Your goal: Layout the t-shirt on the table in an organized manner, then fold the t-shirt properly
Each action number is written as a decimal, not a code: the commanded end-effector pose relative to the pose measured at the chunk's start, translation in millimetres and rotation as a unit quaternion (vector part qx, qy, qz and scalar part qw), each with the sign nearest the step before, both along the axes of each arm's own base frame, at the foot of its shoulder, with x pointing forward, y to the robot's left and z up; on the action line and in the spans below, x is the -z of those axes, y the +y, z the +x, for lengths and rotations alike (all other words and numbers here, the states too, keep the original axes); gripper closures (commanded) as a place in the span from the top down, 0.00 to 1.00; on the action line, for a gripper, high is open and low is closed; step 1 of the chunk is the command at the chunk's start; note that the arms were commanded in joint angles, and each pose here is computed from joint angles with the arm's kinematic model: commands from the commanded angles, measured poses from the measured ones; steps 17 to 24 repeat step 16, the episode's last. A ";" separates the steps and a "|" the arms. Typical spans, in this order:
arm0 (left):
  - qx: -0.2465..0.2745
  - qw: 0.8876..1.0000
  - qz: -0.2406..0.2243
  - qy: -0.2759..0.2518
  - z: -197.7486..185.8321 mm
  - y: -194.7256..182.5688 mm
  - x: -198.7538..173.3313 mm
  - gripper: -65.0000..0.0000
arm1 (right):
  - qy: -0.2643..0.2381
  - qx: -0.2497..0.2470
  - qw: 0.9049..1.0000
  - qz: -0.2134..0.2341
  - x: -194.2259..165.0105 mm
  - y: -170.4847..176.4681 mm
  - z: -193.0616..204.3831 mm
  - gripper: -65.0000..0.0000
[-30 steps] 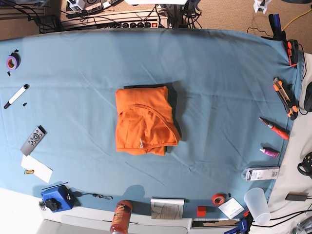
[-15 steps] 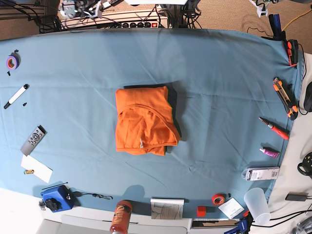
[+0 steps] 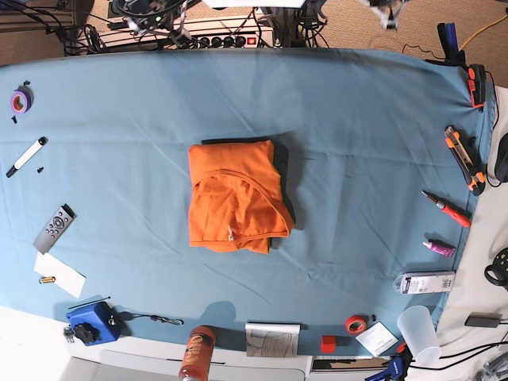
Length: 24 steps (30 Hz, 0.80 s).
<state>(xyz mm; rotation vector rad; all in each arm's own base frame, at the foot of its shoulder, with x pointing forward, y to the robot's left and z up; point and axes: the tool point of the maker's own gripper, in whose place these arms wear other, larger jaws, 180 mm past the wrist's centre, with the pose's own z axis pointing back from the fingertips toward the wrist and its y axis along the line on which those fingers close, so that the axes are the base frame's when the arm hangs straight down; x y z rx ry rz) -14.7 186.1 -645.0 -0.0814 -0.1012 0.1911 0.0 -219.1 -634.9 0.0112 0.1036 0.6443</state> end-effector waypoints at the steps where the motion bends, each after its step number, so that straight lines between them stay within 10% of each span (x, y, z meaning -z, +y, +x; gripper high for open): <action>1: 0.000 1.000 0.002 0.000 -2.5 1.8 -0.6 0.00 | -0.011 -0.012 1.000 -0.007 -0.1 -5.8 3.1 0.00; 24: -0.002 1.000 -0.011 -0.007 1.4 -11.6 -0.4 0.00 | -0.019 -0.022 0.999 -0.018 0.5 -7.1 10.6 0.00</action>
